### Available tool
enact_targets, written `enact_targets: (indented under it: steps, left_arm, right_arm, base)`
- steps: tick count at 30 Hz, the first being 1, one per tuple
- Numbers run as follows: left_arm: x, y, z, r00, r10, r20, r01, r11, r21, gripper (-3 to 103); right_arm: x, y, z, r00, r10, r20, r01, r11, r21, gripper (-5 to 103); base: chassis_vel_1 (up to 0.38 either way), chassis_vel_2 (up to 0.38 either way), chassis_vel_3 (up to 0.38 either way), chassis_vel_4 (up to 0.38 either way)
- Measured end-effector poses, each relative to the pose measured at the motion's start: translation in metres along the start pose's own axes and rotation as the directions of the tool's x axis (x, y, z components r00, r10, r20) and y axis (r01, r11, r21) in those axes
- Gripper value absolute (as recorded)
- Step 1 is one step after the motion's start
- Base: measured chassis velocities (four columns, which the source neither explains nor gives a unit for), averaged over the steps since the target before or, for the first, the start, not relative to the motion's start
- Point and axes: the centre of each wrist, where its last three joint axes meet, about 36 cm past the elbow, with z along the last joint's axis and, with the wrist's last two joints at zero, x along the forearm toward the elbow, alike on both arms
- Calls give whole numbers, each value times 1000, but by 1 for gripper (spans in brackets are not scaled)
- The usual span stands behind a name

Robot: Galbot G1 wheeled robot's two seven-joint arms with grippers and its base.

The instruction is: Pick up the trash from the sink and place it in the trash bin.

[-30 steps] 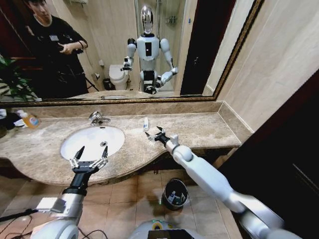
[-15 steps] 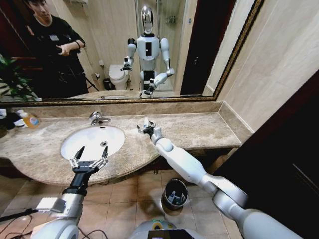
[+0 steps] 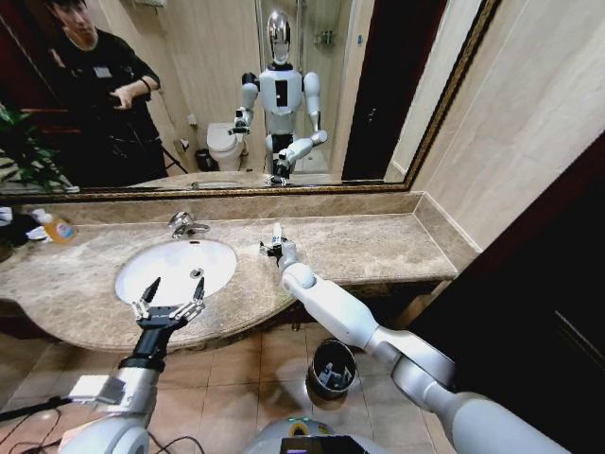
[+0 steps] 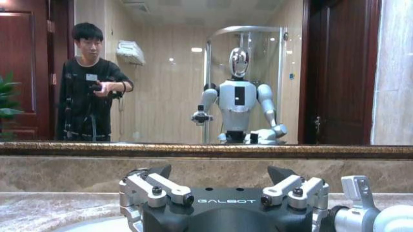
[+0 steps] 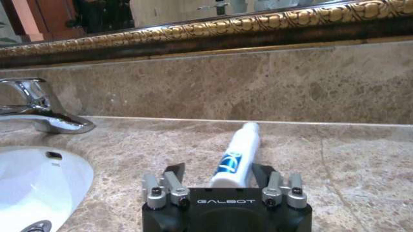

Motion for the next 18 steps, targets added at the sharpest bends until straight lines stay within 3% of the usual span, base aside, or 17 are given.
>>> enact_targets:
  steps: [2,7,10,11,12,15,18]
  left_arm:
    - [0,0,0,1000,0,0,0,1000,0,100]
    - [0,0,0,1000,0,0,0,1000,0,100]
    - [0,0,0,1000,0,0,0,1000,0,100]
    - [0,0,0,1000,0,0,0,1000,0,100]
    - [0,0,0,1000,0,0,0,1000,0,100]
    - [0,0,0,1000,0,0,0,1000,0,100]
    - [0,0,0,1000,0,0,0,1000,0,100]
  right_arm:
    - [0,-3,0,1000,-2,2,2,1000,-4,61]
    - [-1,-5,1,1000,-5,2,5,1000,-3,51]
    - [-2,-7,2,1000,-6,5,6,1000,3,35]
    - [-2,-6,2,1000,-7,6,7,1000,7,35]
    - [-2,-6,2,1000,-12,9,11,1000,15,21]
    - [-1,-5,3,999,-31,10,31,999,29,21]
    - [-1,-5,4,999,-43,9,42,998,35,32]
  base:
    - [0,0,0,0]
    - [0,0,0,0]
    - [0,0,0,0]
    - [0,0,0,0]
    - [0,0,0,0]
    - [0,0,0,0]
    - [0,0,0,0]
